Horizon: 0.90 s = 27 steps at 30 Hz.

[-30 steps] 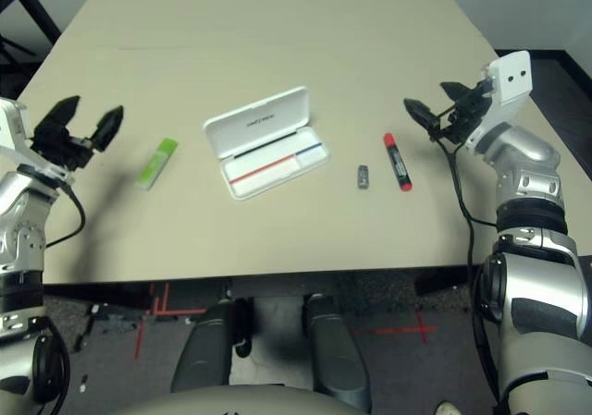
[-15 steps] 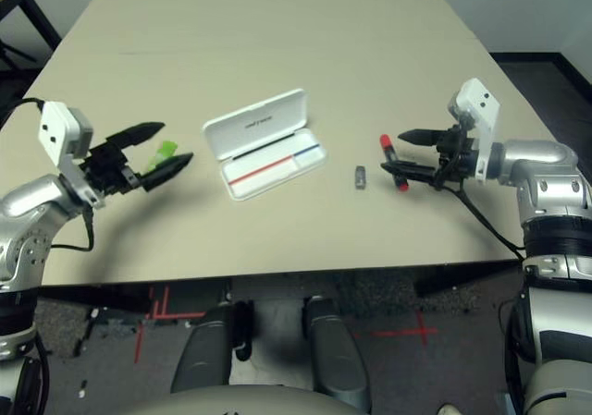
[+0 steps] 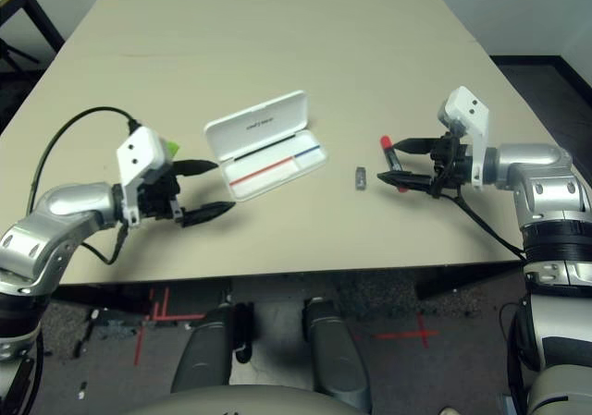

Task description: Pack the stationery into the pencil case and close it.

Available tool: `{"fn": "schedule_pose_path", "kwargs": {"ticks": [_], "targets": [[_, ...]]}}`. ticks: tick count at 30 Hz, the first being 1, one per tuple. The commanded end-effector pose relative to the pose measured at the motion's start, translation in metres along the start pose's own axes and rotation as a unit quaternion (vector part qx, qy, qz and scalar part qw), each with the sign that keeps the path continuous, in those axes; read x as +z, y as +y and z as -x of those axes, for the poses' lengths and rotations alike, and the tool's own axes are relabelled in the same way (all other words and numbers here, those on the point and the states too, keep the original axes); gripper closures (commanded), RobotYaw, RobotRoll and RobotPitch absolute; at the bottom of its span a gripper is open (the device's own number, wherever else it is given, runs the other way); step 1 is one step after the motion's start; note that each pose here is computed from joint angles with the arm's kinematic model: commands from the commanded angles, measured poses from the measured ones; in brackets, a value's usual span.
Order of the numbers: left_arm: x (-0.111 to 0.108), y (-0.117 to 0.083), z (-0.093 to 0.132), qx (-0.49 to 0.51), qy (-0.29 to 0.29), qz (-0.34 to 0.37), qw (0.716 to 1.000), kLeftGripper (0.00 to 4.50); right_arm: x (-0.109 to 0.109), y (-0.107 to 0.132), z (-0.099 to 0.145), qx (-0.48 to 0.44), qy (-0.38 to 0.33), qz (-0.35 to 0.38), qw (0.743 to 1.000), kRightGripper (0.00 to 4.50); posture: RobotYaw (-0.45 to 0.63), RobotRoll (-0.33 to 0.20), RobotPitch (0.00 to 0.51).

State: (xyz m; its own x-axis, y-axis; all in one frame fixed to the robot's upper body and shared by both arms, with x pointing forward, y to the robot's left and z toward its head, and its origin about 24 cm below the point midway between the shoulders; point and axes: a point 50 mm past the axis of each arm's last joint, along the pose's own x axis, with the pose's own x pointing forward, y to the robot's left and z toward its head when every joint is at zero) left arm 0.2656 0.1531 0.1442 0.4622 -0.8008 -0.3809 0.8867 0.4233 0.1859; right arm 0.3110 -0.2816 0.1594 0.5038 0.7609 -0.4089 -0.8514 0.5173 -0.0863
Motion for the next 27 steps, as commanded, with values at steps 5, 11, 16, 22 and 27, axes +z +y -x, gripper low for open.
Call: {"fn": "schedule_pose_path", "kwargs": {"ticks": [5, 11, 16, 22, 27], "targets": [[-0.012, -0.004, -0.023, -0.017, 0.047, 0.003, 0.999, 0.04, -0.004, 0.003, -0.004, 0.006, 0.012, 0.005, 1.000, 0.00, 0.00, 0.000, 0.159], [-0.015, -0.002, -0.036, -0.025, 0.065, -0.002, 0.998, 0.04, -0.004, 0.003, -0.006, 0.006, 0.011, 0.007, 1.000, 0.00, -0.02, 0.000, 0.158], [-0.019, 0.001, -0.043, -0.032, 0.086, -0.009, 0.996, 0.04, -0.004, 0.004, -0.009, 0.005, 0.010, 0.010, 1.000, 0.00, -0.03, 0.000, 0.161], [-0.022, 0.000, -0.046, -0.046, 0.103, -0.012, 0.994, 0.04, -0.005, 0.005, -0.008, -0.002, 0.010, 0.012, 1.000, 0.00, -0.03, 0.000, 0.161], [-0.023, -0.001, -0.047, -0.055, 0.114, -0.015, 0.992, 0.04, -0.006, 0.005, -0.008, -0.007, 0.008, 0.014, 1.000, 0.00, -0.03, 0.000, 0.161]]}}
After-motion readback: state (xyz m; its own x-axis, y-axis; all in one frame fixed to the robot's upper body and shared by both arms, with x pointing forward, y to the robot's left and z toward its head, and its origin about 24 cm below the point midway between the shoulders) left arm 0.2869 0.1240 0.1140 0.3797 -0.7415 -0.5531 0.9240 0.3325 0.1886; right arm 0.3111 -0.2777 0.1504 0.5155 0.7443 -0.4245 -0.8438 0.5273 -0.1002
